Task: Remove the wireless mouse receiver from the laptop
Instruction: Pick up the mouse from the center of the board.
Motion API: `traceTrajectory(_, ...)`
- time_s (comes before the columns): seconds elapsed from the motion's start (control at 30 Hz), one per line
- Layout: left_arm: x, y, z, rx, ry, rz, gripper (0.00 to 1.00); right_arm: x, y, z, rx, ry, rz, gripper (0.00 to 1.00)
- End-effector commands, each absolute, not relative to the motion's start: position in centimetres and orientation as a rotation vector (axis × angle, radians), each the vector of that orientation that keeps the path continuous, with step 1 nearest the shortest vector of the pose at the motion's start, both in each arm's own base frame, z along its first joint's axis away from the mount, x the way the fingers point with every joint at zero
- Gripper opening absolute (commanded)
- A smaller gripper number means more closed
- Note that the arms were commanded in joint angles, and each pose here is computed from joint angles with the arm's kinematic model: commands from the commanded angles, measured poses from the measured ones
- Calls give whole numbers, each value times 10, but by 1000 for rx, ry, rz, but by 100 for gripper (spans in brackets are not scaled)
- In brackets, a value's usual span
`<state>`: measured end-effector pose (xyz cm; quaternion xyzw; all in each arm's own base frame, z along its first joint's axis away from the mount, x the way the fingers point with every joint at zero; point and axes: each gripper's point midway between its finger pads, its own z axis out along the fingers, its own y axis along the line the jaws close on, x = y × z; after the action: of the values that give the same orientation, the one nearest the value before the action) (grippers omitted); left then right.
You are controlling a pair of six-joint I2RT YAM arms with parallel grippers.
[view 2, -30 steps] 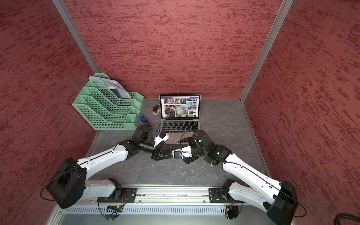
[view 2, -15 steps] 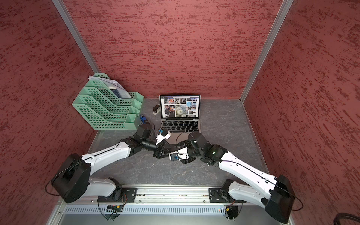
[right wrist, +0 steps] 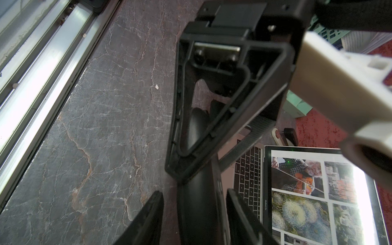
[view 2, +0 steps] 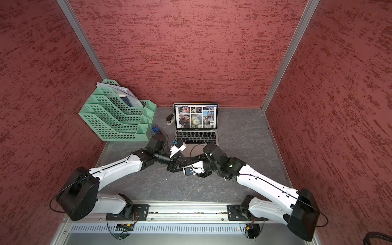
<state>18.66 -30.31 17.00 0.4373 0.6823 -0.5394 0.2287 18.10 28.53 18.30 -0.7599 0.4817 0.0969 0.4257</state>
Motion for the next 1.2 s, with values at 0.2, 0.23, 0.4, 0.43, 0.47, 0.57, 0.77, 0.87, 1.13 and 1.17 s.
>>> traceTrajectory(0.2,183,-307,192,1230,1786,-1516,59,189,292,200,-1868,1172,196,45)
traceTrajectory(0.23,183,-307,192,1229,1787,-1517,59,189,293,199,-1869,1171,192,44)
traceTrajectory(0.4,183,-307,194,1227,1780,-1521,59,190,293,198,-1873,1171,187,38)
traceTrajectory(0.43,183,-307,195,1227,1780,-1523,59,190,293,198,-1874,1173,187,36)
traceTrajectory(0.47,183,-307,195,1227,1779,-1523,59,190,293,197,-1874,1176,185,35)
traceTrajectory(0.57,182,-307,196,1226,1776,-1527,59,190,292,196,-1877,1181,185,31)
traceTrajectory(0.77,184,-308,200,1221,1769,-1528,67,190,293,196,-1878,1182,187,27)
traceTrajectory(0.87,185,-308,199,1212,1776,-1520,80,190,293,196,-1880,1184,189,25)
traceTrajectory(1.13,188,-308,201,1202,1769,-1496,100,191,293,195,-1877,1200,190,23)
traceTrajectory(1.17,189,-307,200,1199,1768,-1482,100,191,292,194,-1874,1213,190,22)
